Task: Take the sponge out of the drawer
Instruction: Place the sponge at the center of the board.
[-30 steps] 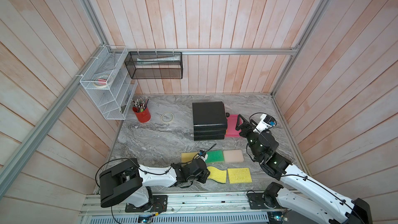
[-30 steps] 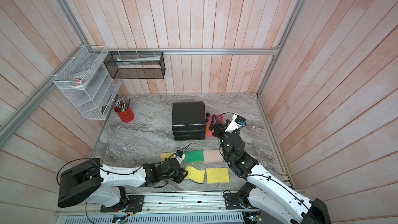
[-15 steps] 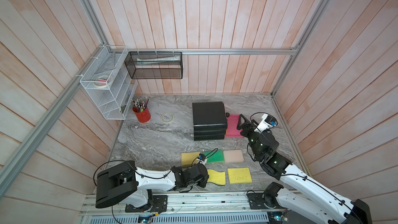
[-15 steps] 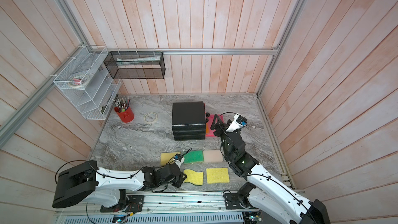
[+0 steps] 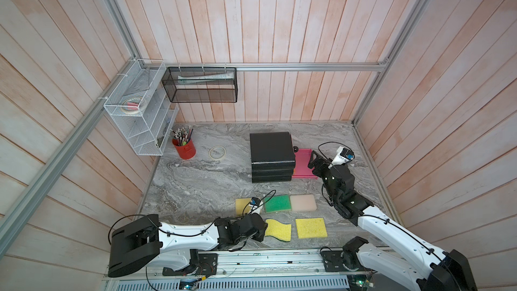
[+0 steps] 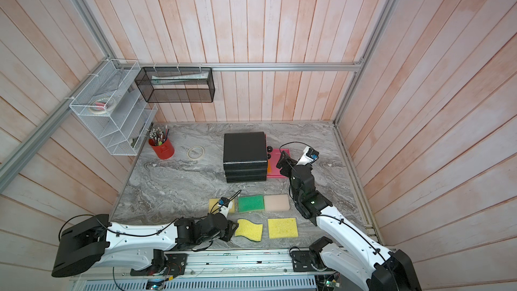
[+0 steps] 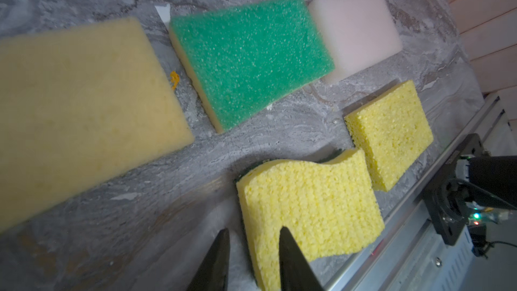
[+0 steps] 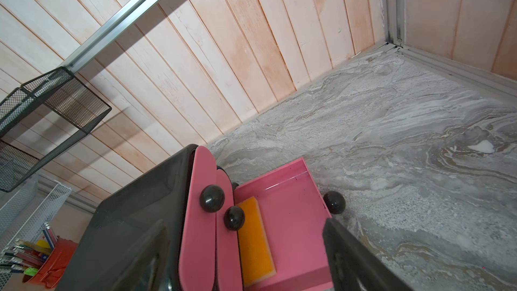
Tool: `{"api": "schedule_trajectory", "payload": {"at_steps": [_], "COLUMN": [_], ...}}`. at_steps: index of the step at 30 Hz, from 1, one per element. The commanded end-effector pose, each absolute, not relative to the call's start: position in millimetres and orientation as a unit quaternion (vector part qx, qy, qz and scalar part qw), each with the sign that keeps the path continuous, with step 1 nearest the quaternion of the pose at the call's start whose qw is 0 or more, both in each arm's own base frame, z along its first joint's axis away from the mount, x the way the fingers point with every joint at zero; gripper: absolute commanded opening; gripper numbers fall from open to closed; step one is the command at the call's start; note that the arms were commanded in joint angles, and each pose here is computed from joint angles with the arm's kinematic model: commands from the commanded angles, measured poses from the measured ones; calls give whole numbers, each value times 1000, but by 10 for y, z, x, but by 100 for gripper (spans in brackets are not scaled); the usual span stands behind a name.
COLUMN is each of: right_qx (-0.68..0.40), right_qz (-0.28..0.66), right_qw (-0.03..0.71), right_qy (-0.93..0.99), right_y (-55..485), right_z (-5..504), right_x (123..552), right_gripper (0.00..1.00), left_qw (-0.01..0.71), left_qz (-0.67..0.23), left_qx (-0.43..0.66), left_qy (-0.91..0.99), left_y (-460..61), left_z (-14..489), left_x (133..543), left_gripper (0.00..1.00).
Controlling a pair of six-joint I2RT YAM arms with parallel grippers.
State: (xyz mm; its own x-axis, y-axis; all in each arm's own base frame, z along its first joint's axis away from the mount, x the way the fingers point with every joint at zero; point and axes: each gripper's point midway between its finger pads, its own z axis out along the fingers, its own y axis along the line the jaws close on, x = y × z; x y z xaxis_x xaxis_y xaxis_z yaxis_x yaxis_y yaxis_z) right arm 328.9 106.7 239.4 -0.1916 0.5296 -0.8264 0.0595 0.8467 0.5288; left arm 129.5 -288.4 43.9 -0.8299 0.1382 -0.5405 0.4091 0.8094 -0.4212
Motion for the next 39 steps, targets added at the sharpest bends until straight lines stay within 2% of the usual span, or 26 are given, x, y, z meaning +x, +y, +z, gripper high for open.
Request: {"api": "schedule_trajectory", "payload": {"at_steps": [1, 5, 8, 17, 31, 33, 36, 39], "right_qx": [192, 194, 195, 190, 187, 186, 184, 183], "right_qz": [192, 192, 191, 190, 198, 200, 202, 200], "right_qw": [601, 600, 599, 601, 605, 604, 603, 600], "right_qy": [752, 752, 752, 753, 748, 749, 750, 752], "right_y": [1046, 1021, 1008, 966, 904, 906, 915, 922], "right_z": [2378, 2359, 2346, 2324, 2294, 2294, 2278, 2248], "right_x": [3260, 3246, 3239, 3197, 3143, 3147, 3155, 3178], "right_gripper": [88, 88, 88, 88, 88, 88, 88, 88], "left_qw": [228, 218, 214, 220, 257, 259, 265, 275], "left_qz": [-265, -280, -287, -296, -265, -263, -263, -256], "left_qx": [178, 182, 162, 77, 27, 32, 42, 43], "left_qy": [920, 917, 920, 926, 929, 929, 927, 926], "left_y": [-2905, -3006, -3046, -3010, -2936, -2958, -2994, -2980], "left_z": [297, 255, 238, 196, 314, 330, 382, 423], "left_x": [1204, 1176, 1196, 1248, 1325, 1319, 1304, 1301], "left_gripper": [35, 35, 22, 0, 0, 7, 29, 41]}}
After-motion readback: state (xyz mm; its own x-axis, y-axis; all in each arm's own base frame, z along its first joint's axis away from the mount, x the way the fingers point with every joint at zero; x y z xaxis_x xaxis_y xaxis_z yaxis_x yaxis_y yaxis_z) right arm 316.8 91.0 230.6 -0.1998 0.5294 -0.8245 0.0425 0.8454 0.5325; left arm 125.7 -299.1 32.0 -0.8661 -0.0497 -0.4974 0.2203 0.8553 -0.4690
